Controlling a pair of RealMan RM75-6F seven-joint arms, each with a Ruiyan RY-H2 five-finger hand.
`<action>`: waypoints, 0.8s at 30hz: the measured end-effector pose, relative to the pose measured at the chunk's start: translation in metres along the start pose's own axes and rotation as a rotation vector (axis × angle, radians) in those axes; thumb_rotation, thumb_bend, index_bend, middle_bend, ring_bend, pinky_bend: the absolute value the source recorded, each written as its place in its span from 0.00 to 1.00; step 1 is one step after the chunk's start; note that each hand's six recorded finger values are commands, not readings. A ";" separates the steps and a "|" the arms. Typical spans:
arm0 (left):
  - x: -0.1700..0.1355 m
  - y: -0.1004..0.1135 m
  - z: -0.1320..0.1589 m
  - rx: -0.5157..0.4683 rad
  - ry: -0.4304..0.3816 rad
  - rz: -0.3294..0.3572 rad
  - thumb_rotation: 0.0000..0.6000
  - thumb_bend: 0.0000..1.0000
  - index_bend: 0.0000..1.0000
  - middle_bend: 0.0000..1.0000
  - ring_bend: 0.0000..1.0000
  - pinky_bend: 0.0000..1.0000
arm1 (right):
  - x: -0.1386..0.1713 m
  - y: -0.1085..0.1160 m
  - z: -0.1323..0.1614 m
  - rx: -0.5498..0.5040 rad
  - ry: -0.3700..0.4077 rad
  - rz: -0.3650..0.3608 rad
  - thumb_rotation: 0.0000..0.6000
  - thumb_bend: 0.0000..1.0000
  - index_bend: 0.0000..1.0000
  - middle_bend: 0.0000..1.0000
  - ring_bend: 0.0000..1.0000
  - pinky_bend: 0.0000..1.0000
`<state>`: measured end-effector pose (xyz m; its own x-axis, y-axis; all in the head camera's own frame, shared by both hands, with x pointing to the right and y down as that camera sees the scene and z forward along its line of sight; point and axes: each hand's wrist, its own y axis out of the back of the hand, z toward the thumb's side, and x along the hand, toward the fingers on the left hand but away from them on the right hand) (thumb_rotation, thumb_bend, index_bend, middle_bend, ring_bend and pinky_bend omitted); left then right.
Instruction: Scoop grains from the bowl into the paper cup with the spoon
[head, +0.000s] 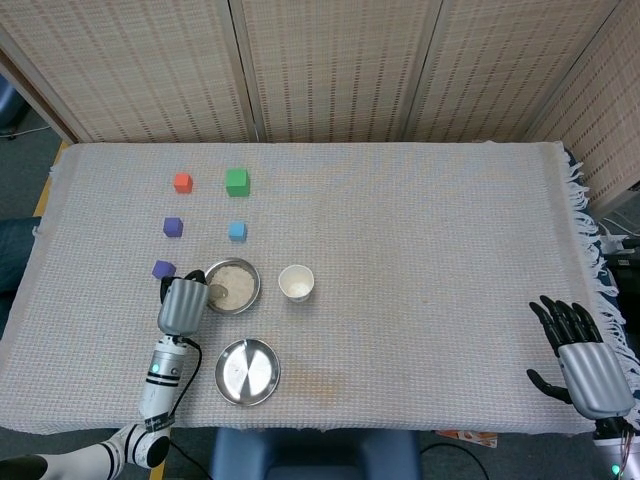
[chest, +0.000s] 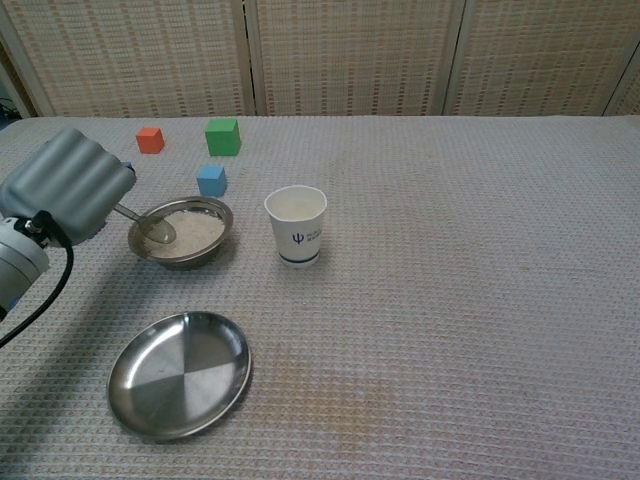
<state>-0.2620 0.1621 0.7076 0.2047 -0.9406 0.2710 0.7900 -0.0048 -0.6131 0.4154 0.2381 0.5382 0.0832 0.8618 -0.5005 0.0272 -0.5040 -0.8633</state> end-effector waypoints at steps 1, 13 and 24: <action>0.000 0.001 0.001 0.020 -0.002 0.016 1.00 0.42 0.63 1.00 1.00 1.00 | 0.000 0.001 -0.001 0.004 -0.002 -0.004 1.00 0.12 0.00 0.00 0.00 0.00; 0.005 0.002 0.013 0.211 -0.036 0.114 1.00 0.42 0.63 1.00 1.00 1.00 | 0.007 0.003 0.006 -0.005 0.025 0.007 1.00 0.12 0.00 0.00 0.00 0.00; 0.001 -0.011 0.018 0.218 -0.061 0.087 1.00 0.42 0.63 1.00 1.00 1.00 | 0.007 0.002 0.005 -0.003 0.021 0.008 1.00 0.12 0.00 0.00 0.00 0.00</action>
<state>-0.2599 0.1672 0.7281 0.3068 -0.9120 0.2724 0.8723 0.1550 -0.4637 0.4110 0.2434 0.5325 0.1048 0.8563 -0.5057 0.0298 -0.5110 -0.8591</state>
